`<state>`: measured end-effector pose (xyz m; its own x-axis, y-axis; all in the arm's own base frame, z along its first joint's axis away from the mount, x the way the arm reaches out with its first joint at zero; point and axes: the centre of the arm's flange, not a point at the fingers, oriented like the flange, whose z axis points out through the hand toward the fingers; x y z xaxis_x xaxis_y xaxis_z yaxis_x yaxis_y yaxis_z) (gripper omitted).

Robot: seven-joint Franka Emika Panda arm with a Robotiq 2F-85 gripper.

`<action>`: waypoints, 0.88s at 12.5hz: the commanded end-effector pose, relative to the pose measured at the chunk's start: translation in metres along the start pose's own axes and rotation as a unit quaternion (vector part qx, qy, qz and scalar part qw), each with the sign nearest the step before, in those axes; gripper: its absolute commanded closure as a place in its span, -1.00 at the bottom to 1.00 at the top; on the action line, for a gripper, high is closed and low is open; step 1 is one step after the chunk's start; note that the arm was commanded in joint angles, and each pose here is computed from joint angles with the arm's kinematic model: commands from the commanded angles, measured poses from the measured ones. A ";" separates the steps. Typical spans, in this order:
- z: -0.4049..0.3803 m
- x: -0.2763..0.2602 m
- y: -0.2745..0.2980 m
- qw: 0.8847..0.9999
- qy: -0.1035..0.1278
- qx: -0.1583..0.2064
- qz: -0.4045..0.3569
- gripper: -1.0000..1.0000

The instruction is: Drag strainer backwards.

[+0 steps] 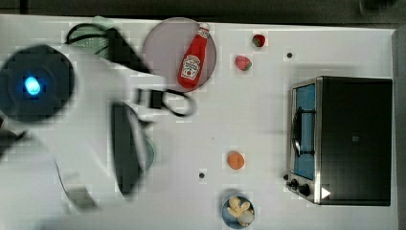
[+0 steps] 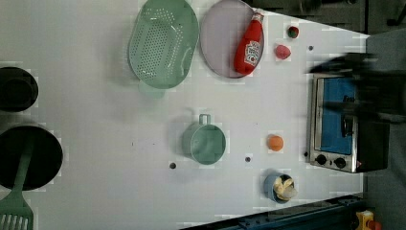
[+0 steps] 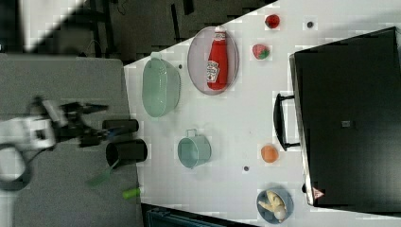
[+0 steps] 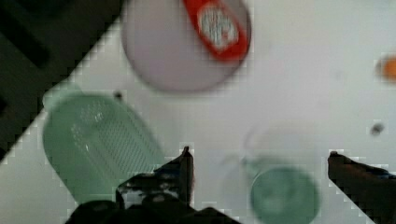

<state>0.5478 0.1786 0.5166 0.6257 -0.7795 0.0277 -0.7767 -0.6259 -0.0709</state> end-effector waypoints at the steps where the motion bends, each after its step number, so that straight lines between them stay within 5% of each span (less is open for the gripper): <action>1: 0.060 -0.053 -0.046 0.994 -0.038 -0.006 0.106 -1.00; 7: 0.179 -0.098 -0.122 0.964 -0.105 -0.019 0.244 -1.00; 11: 0.251 -0.111 -0.153 0.938 -0.119 -0.019 0.326 -1.00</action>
<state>0.6052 0.3585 0.2629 0.1342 -0.9673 -0.2152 -0.9860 -0.1520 0.0685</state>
